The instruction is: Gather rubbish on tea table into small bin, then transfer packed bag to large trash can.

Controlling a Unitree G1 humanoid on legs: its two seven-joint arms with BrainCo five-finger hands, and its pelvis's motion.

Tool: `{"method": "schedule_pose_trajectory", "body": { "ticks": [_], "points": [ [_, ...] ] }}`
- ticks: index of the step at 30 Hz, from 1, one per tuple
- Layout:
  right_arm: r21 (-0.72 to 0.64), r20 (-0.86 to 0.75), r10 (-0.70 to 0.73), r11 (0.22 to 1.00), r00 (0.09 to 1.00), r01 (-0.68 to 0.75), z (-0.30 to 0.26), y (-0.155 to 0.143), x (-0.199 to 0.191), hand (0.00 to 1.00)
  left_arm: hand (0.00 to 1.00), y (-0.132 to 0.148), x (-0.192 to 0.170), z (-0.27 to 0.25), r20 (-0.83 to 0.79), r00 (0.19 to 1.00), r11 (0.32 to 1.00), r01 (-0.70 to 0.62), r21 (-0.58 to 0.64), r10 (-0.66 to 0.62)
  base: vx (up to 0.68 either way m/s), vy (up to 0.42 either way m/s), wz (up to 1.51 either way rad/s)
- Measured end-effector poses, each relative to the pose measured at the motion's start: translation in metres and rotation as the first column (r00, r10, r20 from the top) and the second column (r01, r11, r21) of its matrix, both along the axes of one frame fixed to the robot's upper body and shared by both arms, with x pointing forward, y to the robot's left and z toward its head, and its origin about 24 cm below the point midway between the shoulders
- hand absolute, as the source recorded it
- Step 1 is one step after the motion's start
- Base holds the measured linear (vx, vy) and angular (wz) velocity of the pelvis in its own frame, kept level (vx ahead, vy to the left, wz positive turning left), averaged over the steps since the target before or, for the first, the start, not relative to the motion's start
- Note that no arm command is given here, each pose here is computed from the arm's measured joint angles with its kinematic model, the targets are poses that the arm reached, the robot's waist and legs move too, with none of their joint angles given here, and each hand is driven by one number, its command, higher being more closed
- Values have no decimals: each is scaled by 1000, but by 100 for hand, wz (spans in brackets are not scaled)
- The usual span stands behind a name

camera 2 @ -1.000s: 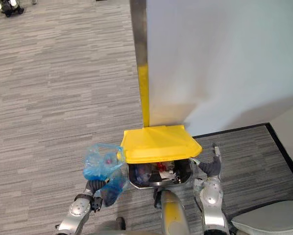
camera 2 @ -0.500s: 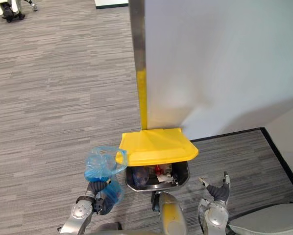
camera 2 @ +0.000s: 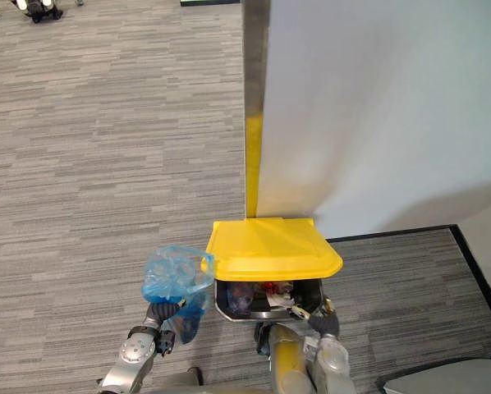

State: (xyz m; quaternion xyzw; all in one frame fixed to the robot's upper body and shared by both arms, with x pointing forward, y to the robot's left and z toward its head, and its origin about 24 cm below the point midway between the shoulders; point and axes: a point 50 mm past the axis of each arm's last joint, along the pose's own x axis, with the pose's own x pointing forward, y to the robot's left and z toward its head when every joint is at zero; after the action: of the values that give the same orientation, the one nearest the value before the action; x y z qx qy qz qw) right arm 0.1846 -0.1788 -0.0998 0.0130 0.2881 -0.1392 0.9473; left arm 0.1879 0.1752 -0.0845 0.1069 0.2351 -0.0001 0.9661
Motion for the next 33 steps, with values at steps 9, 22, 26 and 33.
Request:
{"method": "schedule_pose_trajectory", "body": {
  "ticks": [9, 22, 26, 33],
  "points": [
    [-155, 287, 224, 970, 931, -186, 72, 17, 93, 0, 100, -3, 19, 27, 153, 988, 998, -11, -59, 20, -50, 22, 12],
    [-379, 482, 329, 914, 812, -146, 164, -4, 158, 0, 100, -29, 22, 62, 324, 945, 975, 112, -191, -45, -34, 1, 5],
    [-424, 522, 348, 898, 778, -117, 187, -12, 165, 0, 100, -36, 23, 71, 361, 928, 962, 174, -211, -89, 0, 0, 0],
    [-436, 523, 349, 893, 777, -107, 192, -16, 167, 0, 100, -56, 22, 81, 403, 893, 930, 304, -207, -202, -4, 11, 4]
  ]
}}
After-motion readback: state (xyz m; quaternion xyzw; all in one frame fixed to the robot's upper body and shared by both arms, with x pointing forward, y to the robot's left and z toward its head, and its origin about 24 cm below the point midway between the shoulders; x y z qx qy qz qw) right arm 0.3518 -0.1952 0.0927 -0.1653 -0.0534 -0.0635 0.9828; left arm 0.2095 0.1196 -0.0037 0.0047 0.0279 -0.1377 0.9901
